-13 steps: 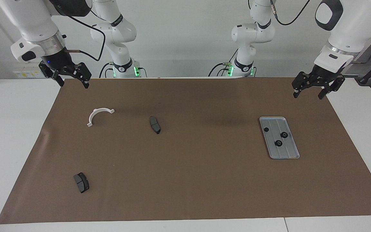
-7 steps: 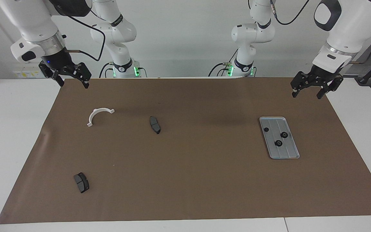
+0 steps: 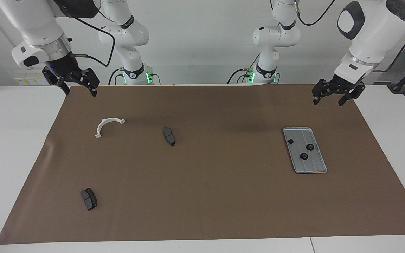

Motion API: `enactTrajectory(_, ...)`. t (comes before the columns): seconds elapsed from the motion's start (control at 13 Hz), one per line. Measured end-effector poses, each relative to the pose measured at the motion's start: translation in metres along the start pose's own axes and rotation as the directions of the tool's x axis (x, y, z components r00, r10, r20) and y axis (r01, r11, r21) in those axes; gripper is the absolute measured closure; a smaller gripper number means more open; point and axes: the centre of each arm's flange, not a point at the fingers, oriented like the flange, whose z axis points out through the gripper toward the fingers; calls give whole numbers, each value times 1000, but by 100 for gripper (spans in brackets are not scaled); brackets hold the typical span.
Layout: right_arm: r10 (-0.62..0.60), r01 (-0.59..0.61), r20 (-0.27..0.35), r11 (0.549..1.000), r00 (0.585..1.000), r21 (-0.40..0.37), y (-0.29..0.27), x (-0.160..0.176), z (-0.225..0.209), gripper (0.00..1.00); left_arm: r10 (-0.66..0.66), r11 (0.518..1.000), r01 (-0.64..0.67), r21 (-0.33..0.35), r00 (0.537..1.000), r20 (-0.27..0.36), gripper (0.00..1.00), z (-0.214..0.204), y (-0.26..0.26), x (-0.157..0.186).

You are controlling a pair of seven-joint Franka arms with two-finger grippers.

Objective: Place bearing gear from tray to pile
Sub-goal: 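Lower the left gripper onto the metal tray and grasp a black gear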

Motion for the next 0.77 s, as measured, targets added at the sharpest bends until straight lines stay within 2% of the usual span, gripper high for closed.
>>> enactTrajectory(0.15,0,0,0,1000,1000,0,0,0,0,0,-2,1000,2,4,999,-35,0,32,0,-11)
enactTrajectory(0.38,0,0,0,1000,1000,0,0,0,0,0,-4,1000,4,1,1000,-5,0,71,0,-15)
enactTrajectory(0.77,0,0,0,1000,1000,0,0,0,0,0,-16,1000,16,8,1000,-19,0,147,-1,15)
